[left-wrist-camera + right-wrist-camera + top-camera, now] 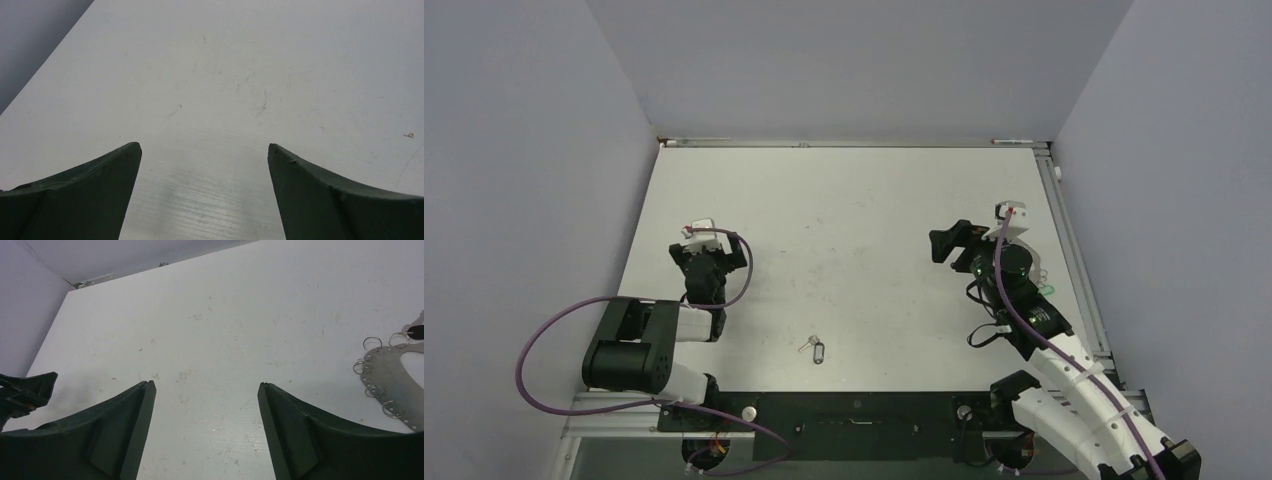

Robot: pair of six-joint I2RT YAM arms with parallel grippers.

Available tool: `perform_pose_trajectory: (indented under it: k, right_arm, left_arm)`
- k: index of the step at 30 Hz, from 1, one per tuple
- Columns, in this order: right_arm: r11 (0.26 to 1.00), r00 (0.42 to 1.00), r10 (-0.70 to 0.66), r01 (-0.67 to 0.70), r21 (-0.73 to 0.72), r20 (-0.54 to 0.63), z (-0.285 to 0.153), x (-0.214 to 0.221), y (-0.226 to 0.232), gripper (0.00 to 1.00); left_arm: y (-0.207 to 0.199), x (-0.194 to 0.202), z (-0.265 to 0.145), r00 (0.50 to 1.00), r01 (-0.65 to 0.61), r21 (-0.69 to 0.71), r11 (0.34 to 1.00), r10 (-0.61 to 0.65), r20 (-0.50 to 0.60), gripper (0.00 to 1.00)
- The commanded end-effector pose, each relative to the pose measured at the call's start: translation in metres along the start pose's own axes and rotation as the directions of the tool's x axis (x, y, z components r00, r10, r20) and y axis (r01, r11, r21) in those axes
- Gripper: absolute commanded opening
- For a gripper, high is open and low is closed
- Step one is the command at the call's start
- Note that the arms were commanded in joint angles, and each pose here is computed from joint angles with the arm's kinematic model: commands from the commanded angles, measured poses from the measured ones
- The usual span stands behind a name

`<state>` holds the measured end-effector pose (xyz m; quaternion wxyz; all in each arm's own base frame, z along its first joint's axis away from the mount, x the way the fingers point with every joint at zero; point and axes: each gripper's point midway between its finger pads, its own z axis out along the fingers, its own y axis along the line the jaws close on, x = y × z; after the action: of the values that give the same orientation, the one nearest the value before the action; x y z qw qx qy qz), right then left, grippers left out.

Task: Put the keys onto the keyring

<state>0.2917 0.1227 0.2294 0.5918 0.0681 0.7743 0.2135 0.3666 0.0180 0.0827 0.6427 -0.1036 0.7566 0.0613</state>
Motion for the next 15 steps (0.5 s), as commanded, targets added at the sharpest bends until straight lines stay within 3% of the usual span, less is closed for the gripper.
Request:
perform_pose_trajectory:
  k: [1,8,15]
  right_arm:
    - [0.998,0.994,-0.039,0.044,-0.046,0.104,-0.007,-0.018,0.006,0.78]
    - [0.995,0.997,-0.073,0.072,0.066,0.009,-0.005,-0.008,-0.012,0.77]
    - [0.988,0.997,-0.080,0.078,0.137,0.012,-0.008,-0.006,-0.027,0.81]
  left_arm:
    - [-0.003,-0.018,0.004,0.997,0.031,0.011,0.999,-0.031,0.064,0.96]
    - [-0.003,-0.018,0.004,0.998,0.030,0.012,0.999,-0.031,0.063,0.96]
    - [-0.003,-0.018,0.004,0.998,0.030,0.011,0.999,-0.031,0.062,0.96]
